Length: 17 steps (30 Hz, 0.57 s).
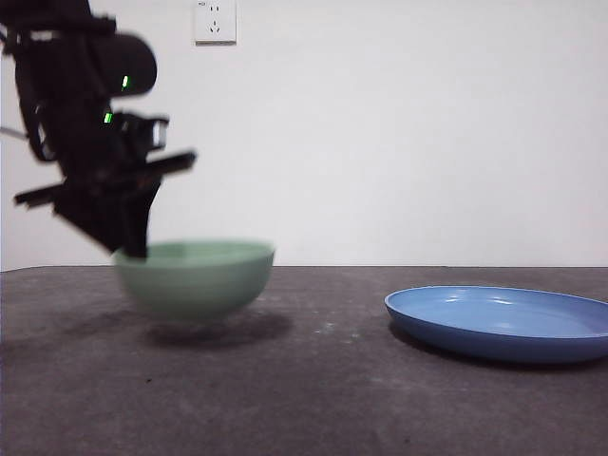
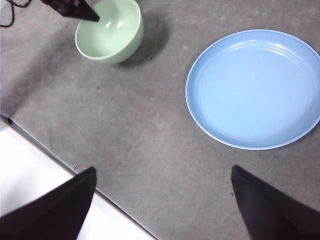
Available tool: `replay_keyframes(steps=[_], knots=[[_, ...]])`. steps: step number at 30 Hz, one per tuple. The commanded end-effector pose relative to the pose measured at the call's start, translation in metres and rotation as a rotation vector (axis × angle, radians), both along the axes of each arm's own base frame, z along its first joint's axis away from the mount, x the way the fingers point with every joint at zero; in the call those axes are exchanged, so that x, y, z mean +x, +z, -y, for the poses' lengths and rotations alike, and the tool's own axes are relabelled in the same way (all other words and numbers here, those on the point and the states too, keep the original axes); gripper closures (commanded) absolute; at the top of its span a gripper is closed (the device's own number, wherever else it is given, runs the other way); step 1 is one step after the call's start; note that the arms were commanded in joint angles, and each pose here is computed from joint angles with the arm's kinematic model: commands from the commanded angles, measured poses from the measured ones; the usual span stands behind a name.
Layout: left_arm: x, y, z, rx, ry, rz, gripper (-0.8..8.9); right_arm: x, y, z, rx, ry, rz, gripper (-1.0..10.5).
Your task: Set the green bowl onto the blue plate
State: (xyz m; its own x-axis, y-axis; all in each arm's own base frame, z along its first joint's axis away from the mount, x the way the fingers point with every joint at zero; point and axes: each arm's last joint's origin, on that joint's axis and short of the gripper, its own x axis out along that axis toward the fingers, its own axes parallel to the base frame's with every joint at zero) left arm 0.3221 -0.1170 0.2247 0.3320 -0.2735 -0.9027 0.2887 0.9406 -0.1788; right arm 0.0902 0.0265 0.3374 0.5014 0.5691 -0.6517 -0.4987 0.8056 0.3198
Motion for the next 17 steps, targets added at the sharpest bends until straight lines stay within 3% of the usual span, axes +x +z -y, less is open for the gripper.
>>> replay_keyframes(steps=[1, 10, 17], knots=[[0.001, 0.027, 0.014, -0.09, -0.028, 0.064, 7.99, 0.0, 0.005, 0.0, 0.002, 0.008, 0.025, 5.1], [-0.012, 0.061, 0.072, -0.192, -0.143, 0.175, 7.99, 0.0, 0.005, 0.0, 0.003, 0.007, 0.025, 5.1], [-0.006, 0.063, 0.119, -0.226, -0.213, 0.183, 7.99, 0.0, 0.005, 0.0, 0.006, 0.003, 0.021, 5.1]])
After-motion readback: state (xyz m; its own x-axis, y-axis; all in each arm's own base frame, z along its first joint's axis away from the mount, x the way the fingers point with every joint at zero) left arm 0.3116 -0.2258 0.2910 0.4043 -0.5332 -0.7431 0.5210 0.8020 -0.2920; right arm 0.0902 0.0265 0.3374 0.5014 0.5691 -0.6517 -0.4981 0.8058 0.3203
